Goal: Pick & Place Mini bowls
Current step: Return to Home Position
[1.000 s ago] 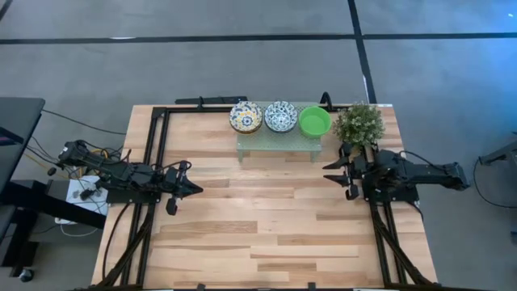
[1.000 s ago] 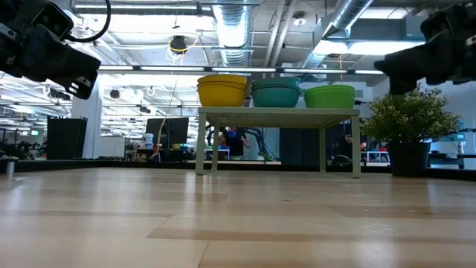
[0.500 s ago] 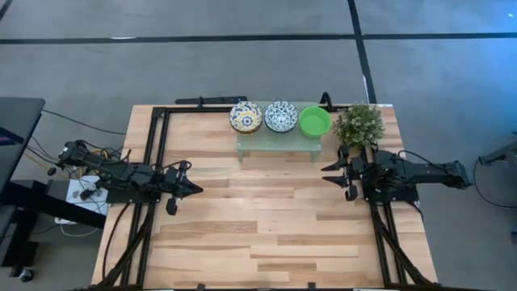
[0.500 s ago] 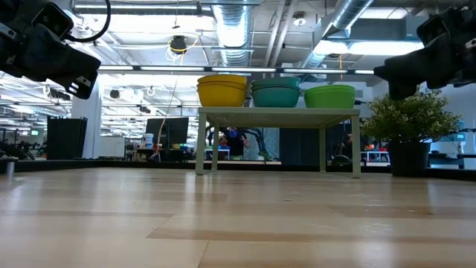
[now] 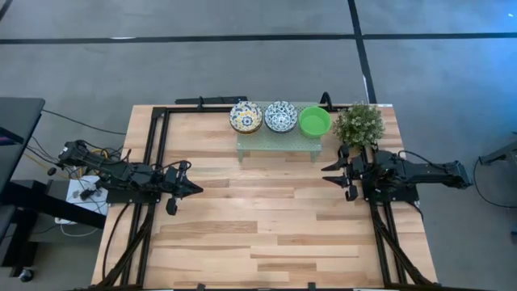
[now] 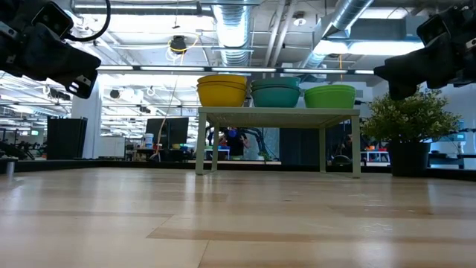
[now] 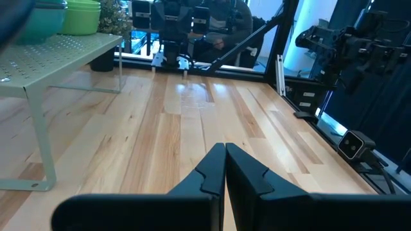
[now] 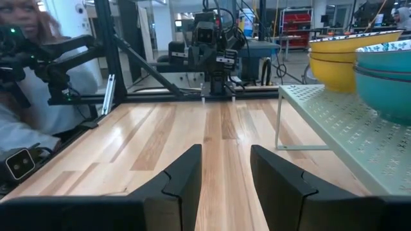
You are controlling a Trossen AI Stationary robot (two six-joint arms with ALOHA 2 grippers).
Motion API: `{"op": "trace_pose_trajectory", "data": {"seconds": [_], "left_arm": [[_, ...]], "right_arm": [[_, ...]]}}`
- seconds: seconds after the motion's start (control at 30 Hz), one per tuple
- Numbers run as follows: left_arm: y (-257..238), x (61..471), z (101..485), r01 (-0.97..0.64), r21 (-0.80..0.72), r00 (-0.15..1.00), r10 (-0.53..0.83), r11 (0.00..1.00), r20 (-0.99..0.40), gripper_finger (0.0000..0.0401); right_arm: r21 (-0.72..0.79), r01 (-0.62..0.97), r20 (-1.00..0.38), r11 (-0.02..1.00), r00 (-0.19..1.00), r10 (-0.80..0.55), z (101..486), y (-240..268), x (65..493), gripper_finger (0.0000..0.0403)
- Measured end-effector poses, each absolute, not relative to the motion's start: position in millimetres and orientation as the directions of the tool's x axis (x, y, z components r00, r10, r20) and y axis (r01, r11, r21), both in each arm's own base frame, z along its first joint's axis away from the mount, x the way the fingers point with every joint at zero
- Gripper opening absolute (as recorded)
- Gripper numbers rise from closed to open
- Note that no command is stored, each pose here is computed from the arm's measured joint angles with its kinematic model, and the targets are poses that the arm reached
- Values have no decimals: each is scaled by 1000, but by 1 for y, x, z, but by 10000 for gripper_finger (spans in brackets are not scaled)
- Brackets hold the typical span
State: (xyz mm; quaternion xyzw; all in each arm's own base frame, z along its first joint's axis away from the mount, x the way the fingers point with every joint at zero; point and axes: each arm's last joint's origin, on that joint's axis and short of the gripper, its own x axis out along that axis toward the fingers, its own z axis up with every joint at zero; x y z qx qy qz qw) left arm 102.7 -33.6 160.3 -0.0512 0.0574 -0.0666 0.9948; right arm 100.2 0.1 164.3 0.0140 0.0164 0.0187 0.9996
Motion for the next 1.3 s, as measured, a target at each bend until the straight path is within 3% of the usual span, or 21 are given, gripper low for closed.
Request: {"op": "trace_pose_trajectory", "data": {"seconds": [1.3], "left_arm": [[-34,103,161,129,-113,986,-140,985,-95,12]], "right_arm": [[28,-37,-33,999,999,38,164,0,100,129]]}}
